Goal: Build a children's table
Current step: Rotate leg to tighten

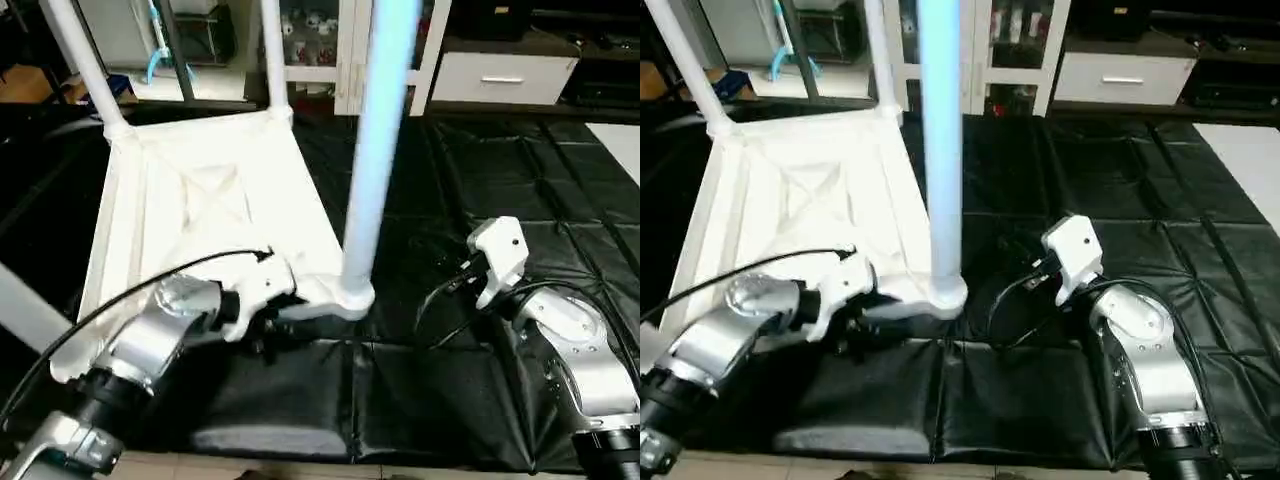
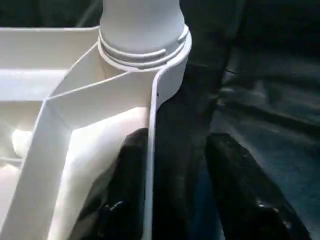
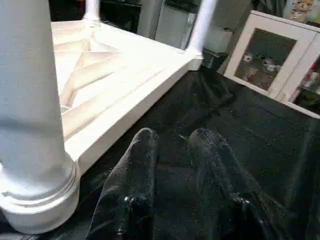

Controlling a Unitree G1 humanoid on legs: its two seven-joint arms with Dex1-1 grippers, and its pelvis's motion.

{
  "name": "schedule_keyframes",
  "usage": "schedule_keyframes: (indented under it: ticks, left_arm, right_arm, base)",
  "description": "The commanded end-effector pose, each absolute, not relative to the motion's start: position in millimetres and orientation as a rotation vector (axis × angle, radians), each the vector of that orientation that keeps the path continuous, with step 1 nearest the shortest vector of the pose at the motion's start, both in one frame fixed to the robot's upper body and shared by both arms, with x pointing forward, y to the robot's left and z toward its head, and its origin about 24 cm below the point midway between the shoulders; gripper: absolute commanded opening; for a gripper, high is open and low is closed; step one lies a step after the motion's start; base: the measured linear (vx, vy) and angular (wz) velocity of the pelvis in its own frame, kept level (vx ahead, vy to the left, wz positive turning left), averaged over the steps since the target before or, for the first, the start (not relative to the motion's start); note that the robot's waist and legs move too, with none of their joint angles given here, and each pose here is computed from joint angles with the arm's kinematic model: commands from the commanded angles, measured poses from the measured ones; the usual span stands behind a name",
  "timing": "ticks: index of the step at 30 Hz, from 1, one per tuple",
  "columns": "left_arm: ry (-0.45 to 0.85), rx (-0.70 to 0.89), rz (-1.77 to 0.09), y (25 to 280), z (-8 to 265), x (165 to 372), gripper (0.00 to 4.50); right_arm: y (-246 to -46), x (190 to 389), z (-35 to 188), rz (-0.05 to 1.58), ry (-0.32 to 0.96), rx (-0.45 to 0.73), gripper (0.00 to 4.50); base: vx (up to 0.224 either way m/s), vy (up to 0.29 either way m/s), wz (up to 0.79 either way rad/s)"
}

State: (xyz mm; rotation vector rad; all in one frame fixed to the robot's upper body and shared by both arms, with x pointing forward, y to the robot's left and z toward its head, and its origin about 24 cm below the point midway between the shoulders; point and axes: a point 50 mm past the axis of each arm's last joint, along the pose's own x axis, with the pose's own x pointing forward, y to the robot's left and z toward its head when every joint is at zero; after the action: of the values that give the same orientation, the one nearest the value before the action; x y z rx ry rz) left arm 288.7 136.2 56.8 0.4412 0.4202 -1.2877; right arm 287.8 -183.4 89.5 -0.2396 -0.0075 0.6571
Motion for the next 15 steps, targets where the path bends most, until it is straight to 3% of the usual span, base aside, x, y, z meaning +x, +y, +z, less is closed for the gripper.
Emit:
schedule_keyframes:
  ticks: [1,8,15]
  left_arm:
    - [0.433,0.479,-1.371,129,50,279,1.77]
    - [0.356,0.526,-1.427,123,54,274,1.19]
    - [0.312,0.608,-1.437,130,53,274,0.66]
  right_arm:
    - [-182.0,288.9,91,0.691,-0.009,-0.256,1.14]
    - [-171.2,275.0,89,0.915,-0.011,-0.174,1.14]
    - [-181.4,261.5,93,1.124,0.007,-0.155,1.14]
  base:
    - [0.0,0.0,0.0]
    - [0.0,0.0,0.0]
    - [0.0,0.0,0.0]
